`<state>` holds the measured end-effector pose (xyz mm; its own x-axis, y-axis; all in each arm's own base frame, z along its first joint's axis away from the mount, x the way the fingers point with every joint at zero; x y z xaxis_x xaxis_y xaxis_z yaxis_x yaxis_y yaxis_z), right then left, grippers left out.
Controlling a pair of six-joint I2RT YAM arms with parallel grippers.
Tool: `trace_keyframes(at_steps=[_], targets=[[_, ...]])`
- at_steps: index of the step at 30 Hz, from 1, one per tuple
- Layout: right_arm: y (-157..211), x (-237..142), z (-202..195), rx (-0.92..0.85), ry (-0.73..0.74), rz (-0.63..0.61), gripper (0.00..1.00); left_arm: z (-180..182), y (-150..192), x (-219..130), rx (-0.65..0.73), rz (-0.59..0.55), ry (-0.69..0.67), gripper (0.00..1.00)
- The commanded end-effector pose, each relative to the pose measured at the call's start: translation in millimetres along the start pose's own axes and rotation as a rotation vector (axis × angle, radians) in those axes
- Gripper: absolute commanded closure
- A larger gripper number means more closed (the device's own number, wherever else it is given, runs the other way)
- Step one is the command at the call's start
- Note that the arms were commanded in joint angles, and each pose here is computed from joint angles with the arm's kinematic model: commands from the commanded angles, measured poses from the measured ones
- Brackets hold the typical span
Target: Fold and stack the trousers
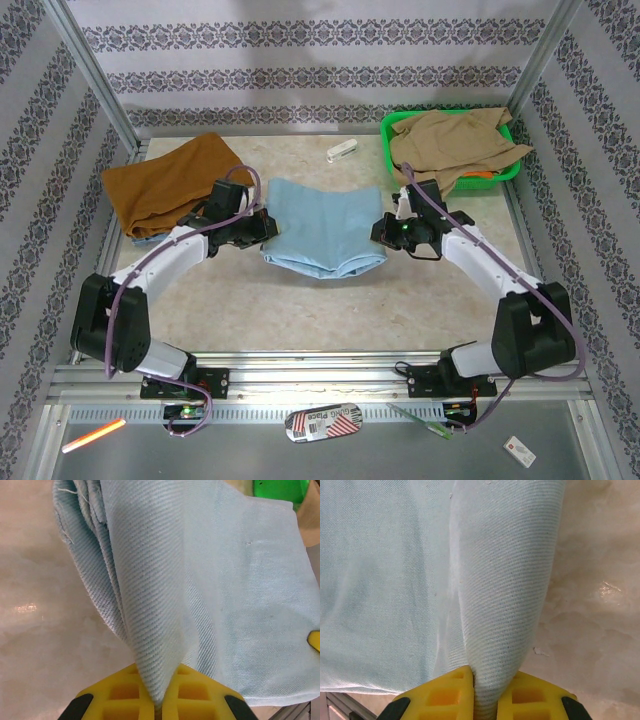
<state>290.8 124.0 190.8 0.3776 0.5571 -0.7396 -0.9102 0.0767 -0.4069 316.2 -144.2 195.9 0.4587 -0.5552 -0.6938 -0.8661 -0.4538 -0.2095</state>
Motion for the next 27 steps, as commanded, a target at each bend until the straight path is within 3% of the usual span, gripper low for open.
trace_keyframes(at_steps=[1, 7, 16, 21, 27], targets=[[-11, -23, 21, -0.050, -0.010, -0.068, 1.00, -31, -13, -29, 0.055, -0.104, 0.046, 1.00], [-34, -36, 53, -0.109, -0.041, -0.115, 1.00, -40, -38, -61, 0.094, -0.225, -0.035, 1.00], [-102, -3, 145, -0.242, -0.166, -0.150, 1.00, -1, -107, -156, -0.068, -0.430, -0.074, 1.00], [-139, 45, 187, -0.283, -0.246, -0.140, 1.00, 33, -129, -208, -0.145, -0.569, -0.131, 1.00], [-181, 109, 207, -0.285, -0.311, -0.141, 1.00, 78, -151, -226, -0.277, -0.702, -0.131, 1.00]])
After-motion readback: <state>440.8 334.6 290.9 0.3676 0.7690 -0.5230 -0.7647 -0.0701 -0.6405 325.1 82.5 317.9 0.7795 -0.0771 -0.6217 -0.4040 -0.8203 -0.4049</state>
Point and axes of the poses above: each hand's point on the last joint's axis, 136 mm out from that joint toward the fingers, its own x axis out along the fingers, its own z axis along the line the jaws close on, y = z × x, the point moved 7 cm from there along -x, back along the fingers, and after that the axes turned 13 degrees about -x, right-handed, at the moved point
